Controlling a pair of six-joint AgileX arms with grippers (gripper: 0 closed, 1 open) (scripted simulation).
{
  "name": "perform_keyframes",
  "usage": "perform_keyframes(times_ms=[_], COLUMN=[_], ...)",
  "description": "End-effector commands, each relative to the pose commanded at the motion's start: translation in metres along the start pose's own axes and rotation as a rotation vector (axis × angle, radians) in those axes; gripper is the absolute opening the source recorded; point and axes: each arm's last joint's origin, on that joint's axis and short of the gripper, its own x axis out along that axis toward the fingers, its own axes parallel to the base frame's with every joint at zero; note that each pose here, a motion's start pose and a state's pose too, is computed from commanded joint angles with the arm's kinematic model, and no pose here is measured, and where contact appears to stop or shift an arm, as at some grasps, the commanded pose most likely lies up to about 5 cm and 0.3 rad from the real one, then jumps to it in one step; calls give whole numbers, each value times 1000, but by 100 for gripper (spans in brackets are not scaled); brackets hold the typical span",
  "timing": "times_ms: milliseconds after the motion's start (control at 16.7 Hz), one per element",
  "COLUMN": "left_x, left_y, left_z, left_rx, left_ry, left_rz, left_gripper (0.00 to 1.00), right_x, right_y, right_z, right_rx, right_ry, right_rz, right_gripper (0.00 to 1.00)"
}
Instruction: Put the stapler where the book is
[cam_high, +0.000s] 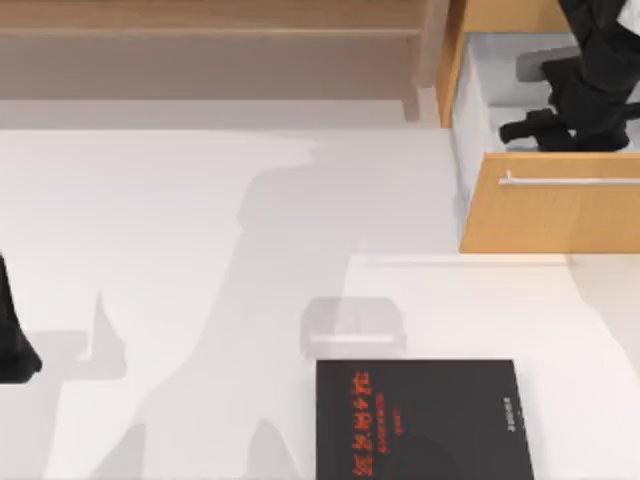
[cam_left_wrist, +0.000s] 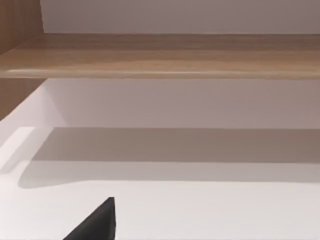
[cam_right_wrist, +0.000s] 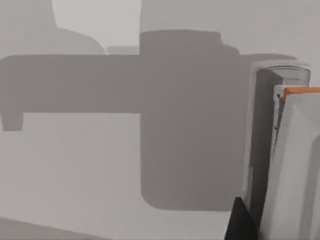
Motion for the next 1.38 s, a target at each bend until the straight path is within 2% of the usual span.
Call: perform_keyframes(times_ms=[300,660,840,1020,1200,1380], left_x=[0,0,0,0,0,0], left_y=[0,0,0,0,0,0], left_z=[0,0,0,0,0,0], left_rx=[0,0,0,0,0,0], left_ry=[0,0,0,0,0,0], left_rz=[0,0,0,0,0,0], left_gripper=[100,100,100,100,100,100], right_x=[-13,-99,-140,-161,-161,-144], right_y=[3,18,47,86,127,164], right_z=[-1,-18,-34,-57,-87,-122], right_rx=[1,98,163,220,264,287], right_ry=[-17,-193,-304,-353,-331,-252], right_rz=[-7,-39,-10,45,93,103], right_gripper=[0,0,0,0,0,0])
